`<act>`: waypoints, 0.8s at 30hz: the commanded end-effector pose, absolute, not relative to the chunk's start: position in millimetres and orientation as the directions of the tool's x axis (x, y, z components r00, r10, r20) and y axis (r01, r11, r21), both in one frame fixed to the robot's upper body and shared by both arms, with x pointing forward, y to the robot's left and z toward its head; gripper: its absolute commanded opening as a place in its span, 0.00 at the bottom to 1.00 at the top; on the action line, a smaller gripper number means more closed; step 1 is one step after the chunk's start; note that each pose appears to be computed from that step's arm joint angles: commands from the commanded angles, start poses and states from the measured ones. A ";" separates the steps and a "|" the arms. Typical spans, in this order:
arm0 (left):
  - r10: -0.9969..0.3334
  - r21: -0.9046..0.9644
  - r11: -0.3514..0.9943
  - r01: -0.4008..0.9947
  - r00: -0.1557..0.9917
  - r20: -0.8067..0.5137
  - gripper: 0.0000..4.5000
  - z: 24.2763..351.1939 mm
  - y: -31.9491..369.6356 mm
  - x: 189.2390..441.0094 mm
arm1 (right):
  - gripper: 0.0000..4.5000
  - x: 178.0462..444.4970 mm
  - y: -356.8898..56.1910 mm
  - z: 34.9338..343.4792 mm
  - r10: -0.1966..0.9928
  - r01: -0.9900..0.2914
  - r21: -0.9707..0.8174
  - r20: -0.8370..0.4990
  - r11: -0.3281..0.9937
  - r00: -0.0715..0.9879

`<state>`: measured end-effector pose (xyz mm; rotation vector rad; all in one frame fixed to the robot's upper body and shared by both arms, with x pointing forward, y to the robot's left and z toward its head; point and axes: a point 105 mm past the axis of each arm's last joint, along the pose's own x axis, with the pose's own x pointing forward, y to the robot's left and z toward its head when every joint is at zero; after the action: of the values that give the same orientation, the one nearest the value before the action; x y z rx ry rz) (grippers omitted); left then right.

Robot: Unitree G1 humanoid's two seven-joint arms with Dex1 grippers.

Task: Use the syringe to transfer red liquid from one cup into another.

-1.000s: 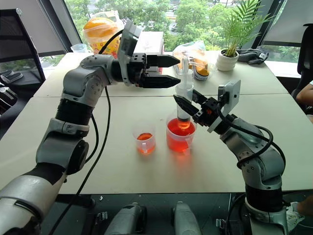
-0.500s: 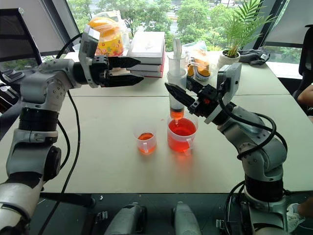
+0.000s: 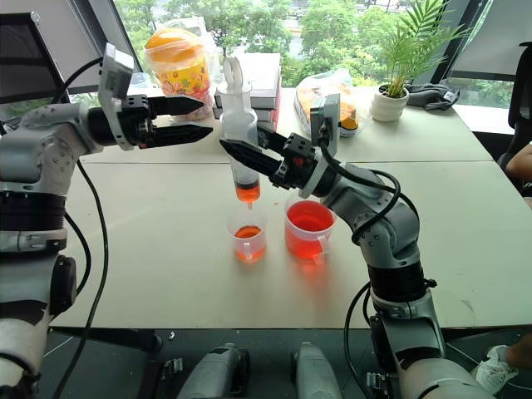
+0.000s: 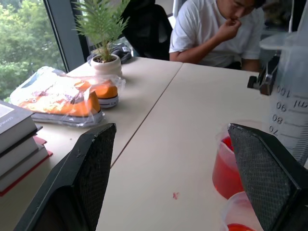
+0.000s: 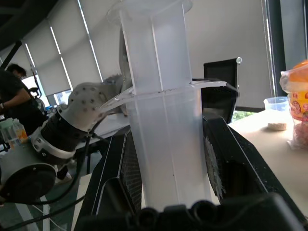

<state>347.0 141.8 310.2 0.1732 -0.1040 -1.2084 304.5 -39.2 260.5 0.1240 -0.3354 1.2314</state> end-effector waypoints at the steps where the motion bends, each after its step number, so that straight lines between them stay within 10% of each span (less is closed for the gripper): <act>1: -0.953 0.202 0.301 0.932 0.301 0.034 0.85 331.2 143.0 329.9 | 0.31 300.0 -35.2 256.1 0.910 -0.938 -0.140 0.324 0.317 0.259; 19: -0.983 0.175 0.185 0.967 0.179 0.051 0.85 321.1 90.9 333.6 | 0.31 299.0 -32.1 242.4 0.912 -0.934 -0.136 0.304 0.329 0.277; 24: -0.986 0.176 0.158 0.972 0.148 0.072 0.43 324.1 81.5 331.7 | 0.31 298.5 -31.2 242.9 0.912 -0.935 -0.135 0.303 0.329 0.277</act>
<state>334.5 85.0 313.7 0.0621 -0.1494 -1.4110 310.0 -37.4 225.0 0.0875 -0.2706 1.1958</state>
